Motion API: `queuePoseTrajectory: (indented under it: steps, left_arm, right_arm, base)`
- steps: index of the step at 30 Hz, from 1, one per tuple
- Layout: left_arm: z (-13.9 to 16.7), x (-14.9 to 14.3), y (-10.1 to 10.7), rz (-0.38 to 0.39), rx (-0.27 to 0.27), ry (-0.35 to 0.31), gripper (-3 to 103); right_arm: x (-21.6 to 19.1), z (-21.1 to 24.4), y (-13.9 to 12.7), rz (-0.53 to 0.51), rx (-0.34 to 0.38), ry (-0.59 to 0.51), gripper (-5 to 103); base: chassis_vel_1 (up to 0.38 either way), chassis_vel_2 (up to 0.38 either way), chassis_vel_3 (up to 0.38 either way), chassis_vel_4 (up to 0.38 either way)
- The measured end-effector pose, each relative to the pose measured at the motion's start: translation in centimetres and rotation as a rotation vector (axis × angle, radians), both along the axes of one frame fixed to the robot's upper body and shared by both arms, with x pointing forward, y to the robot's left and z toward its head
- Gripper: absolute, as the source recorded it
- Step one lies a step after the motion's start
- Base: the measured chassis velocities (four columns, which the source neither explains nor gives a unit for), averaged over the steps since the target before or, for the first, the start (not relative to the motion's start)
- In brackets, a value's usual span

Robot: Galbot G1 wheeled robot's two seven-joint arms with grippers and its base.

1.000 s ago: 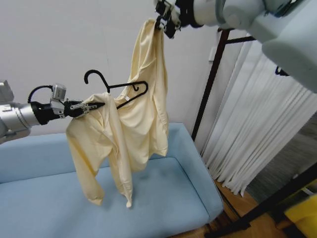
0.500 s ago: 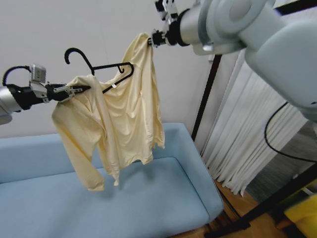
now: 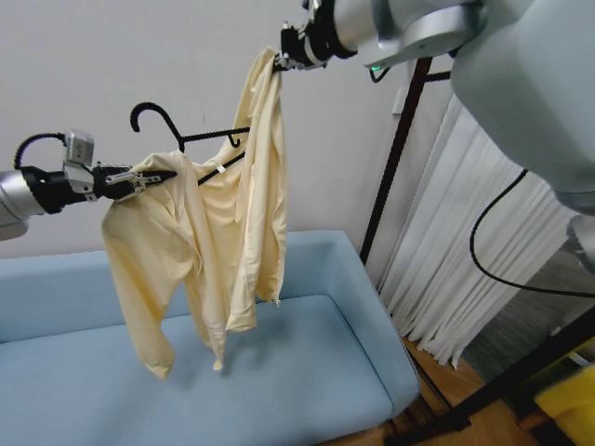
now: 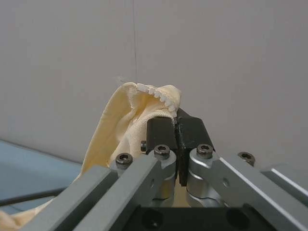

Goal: Pick up the clothes from the sofa and hang them on the clothes hanger.

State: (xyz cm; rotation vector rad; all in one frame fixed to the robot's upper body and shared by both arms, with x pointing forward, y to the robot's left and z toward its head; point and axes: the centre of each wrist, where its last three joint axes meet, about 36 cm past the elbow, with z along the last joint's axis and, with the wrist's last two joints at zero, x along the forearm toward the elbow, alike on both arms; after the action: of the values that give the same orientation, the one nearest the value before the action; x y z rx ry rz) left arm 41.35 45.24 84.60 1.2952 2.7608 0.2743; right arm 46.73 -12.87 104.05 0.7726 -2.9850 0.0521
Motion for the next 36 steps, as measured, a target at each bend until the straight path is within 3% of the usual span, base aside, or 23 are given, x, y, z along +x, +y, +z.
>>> queuePoseTrajectory:
  steps: [6,11,20,26,32,36]
  left_arm:
    - [0.4,-0.5,-0.8,-0.082,-0.033,0.021,3]
    - [0.3,-0.5,-0.8,-0.121,-0.024,0.037,3]
    - [-1.5,-0.4,-2.6,-0.046,-0.026,0.067,3]
    - [-1.9,0.2,-1.6,0.007,0.012,0.06,3]
    - [-4.6,0.4,-2.4,-0.026,0.033,0.025,3]
    - [-7.5,0.2,-4.1,-0.046,-0.019,0.002,3]
  right_arm:
    - [-0.4,0.4,0.2,-0.003,-0.007,-0.018,1]
    - [-0.1,0.6,0.1,-0.014,-0.01,-0.029,1]
    - [-0.7,1.1,1.7,0.001,-0.027,-0.056,1]
    - [-1.0,1.1,2.1,0.006,-0.032,-0.069,1]
    - [-0.9,0.8,1.8,-0.002,-0.04,-0.071,1]
    - [-0.7,0.9,1.3,-0.011,-0.041,-0.073,1]
  base:
    - [0.0,0.0,0.0,0.0]
    - [0.0,0.0,0.0,0.0]
    - [0.0,0.0,0.0,0.0]
    - [0.0,0.0,0.0,0.0]
    - [0.0,0.0,0.0,0.0]
    - [0.0,0.0,0.0,0.0]
